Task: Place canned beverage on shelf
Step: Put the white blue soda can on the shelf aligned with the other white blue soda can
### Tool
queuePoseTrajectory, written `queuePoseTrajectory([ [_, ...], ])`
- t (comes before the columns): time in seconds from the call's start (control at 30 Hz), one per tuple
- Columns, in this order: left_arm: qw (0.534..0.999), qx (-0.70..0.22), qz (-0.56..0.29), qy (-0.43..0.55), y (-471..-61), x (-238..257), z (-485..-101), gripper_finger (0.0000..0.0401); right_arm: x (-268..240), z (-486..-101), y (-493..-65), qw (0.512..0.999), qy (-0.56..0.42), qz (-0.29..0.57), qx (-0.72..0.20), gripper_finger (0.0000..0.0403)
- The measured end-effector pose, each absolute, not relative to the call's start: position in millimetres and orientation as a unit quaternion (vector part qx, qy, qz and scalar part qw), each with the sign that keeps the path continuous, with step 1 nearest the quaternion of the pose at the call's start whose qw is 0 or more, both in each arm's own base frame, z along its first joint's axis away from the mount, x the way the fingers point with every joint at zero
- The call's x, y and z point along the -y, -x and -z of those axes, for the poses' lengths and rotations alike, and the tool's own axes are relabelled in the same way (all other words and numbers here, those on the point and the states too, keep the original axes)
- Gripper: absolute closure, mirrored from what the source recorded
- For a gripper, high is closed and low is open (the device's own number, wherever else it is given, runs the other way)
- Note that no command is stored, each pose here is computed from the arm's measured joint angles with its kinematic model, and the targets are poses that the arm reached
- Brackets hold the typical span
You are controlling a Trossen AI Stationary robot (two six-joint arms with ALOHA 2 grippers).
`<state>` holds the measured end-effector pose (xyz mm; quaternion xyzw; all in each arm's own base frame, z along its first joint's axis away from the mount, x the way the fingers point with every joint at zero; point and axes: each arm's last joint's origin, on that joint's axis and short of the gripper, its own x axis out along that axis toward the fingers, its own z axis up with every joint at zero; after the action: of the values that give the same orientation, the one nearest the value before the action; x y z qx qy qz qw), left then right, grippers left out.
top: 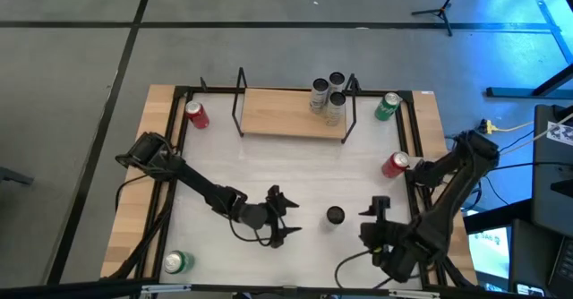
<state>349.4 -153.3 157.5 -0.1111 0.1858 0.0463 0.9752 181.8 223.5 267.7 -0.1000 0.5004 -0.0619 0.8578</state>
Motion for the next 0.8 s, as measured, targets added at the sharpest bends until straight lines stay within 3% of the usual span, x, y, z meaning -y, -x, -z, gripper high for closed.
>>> queuePoseTrajectory([
  [0.27, 0.977, -0.164, -0.046, 0.125, -374, 143, -134, 0.0062, -211, -189, -166, 0.900, 0.031, 0.166, -0.402, 0.0117],
  [0.4, 0.981, -0.161, -0.038, 0.104, -388, 140, -132, 0.0062, -208, -165, -164, 0.918, -0.010, 0.161, -0.362, 0.0117],
  [0.8, 0.984, -0.153, 0.051, 0.068, -401, 138, -136, 0.0062, -213, -158, -171, 0.951, -0.003, 0.138, -0.275, 0.0117],
])
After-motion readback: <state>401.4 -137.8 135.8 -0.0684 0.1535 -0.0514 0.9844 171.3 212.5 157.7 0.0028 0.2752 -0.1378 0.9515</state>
